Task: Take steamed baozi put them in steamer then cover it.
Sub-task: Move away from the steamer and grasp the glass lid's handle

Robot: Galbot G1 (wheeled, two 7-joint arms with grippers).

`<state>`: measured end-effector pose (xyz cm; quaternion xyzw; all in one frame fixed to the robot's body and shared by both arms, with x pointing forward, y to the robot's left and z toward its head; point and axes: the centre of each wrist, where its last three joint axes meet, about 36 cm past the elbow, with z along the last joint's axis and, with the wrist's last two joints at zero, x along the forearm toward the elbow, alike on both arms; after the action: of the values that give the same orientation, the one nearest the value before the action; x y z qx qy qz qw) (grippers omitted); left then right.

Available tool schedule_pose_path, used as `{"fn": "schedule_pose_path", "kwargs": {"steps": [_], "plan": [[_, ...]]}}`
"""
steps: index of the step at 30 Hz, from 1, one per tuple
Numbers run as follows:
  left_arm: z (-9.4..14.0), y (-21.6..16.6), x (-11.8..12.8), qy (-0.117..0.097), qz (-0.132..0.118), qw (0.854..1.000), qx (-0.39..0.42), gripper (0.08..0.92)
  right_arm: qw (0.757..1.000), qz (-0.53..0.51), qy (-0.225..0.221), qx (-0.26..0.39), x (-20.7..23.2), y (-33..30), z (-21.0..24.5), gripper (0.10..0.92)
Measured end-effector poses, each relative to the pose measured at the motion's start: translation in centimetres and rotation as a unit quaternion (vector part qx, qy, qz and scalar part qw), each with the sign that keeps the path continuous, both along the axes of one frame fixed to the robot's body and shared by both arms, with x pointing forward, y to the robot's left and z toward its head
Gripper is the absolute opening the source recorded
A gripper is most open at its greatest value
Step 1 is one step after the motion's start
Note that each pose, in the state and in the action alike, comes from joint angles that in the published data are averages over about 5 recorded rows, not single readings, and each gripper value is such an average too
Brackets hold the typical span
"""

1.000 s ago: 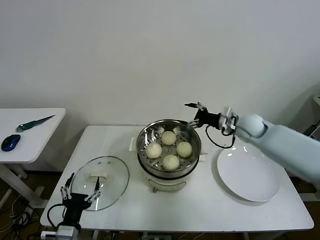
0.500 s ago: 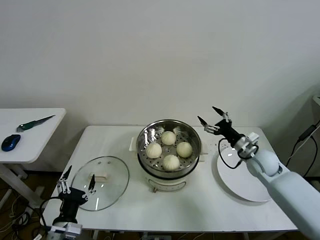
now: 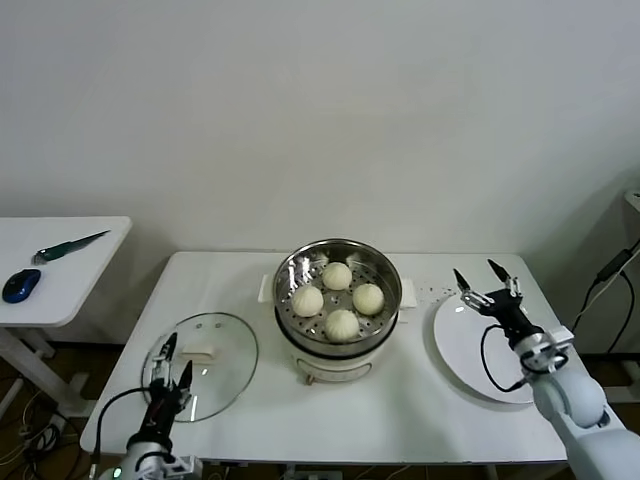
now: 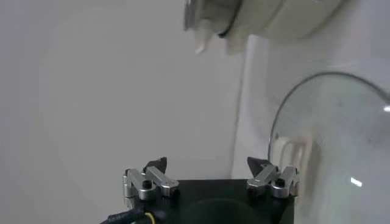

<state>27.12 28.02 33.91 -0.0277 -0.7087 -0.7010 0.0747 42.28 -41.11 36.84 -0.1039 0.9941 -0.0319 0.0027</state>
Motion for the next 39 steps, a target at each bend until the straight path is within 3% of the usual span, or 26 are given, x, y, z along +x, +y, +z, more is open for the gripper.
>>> {"fn": "schedule_pose_path", "kwargs": {"steps": [10,21,39], "plan": [[-4.3,1.1,2.4,0.006,-0.017,0.997,0.071,0.823,0.999,-0.031,0.015,0.000,-2.0,-0.5,-1.5,0.823],[-7.6,2.0,5.0,0.008,-0.024,0.994,0.102,0.823,0.999,-0.045,0.023,-0.004,-3.0,-0.6,-2.5,0.823],[-8.5,2.7,9.0,-0.017,-0.025,0.993,0.112,0.805,0.998,-0.042,0.037,-0.018,-4.0,-0.1,-3.8,0.823]]}}
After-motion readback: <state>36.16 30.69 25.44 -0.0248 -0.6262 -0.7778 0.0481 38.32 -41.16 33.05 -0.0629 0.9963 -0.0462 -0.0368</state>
